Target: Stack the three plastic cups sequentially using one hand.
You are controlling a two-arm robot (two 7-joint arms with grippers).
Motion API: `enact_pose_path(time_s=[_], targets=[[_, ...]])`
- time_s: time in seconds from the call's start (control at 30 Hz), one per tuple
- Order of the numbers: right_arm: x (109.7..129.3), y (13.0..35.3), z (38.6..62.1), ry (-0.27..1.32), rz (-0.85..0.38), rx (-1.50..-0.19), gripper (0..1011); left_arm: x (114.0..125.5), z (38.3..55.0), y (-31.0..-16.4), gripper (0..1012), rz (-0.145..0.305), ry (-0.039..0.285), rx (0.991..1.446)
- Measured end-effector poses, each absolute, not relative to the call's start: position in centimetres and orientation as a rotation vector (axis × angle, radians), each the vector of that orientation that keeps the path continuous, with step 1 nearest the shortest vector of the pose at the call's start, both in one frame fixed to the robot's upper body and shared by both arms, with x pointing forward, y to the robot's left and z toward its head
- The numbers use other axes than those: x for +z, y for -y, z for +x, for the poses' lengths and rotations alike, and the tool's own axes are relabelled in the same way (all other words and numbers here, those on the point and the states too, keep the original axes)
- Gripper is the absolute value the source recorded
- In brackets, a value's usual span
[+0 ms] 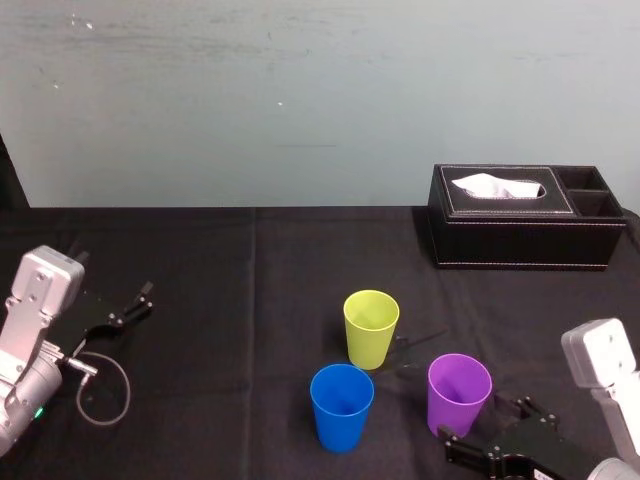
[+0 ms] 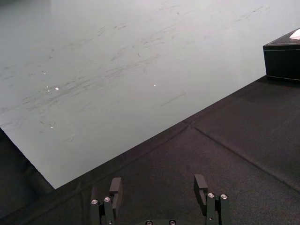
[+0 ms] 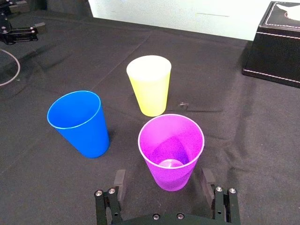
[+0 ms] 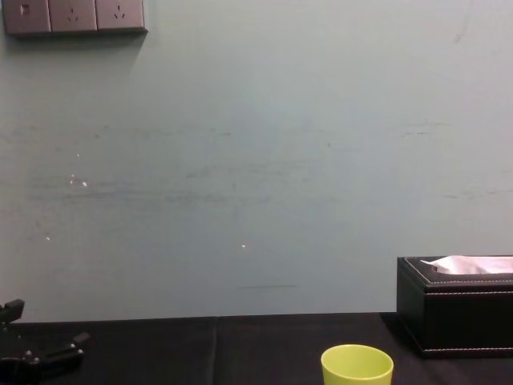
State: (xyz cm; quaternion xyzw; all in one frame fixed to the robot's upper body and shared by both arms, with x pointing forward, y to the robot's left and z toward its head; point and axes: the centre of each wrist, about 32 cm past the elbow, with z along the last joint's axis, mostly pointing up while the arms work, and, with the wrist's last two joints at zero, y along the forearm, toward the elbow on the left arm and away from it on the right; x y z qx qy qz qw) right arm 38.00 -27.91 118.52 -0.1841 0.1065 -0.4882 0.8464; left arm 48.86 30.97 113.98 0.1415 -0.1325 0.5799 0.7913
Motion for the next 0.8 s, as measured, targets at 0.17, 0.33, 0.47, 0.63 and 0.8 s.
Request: enact_pose_path(time_s=[0.17, 0.33, 0.47, 0.63, 0.8], targets=[[118.2, 27.7, 38.4, -0.222, -0.393, -1.036, 1004, 114.0, 48.9, -31.0, 1000, 0.305, 0.285, 1.248], [118.0, 27.6, 38.7, -0.212, -0.401, -1.044, 1004, 114.0, 48.9, -31.0, 1000, 0.304, 0.285, 1.248], [117.8, 27.3, 39.1, -0.193, -0.401, -1.041, 1004, 114.0, 48.9, -31.0, 1000, 0.304, 0.285, 1.248], [117.6, 26.8, 39.5, -0.173, -0.402, -1.04, 1004, 114.0, 48.9, -31.0, 1000, 0.304, 0.285, 1.248], [117.2, 26.4, 40.0, -0.158, -0.411, -1.04, 1004, 114.0, 48.9, -31.0, 1000, 0.304, 0.285, 1.248]])
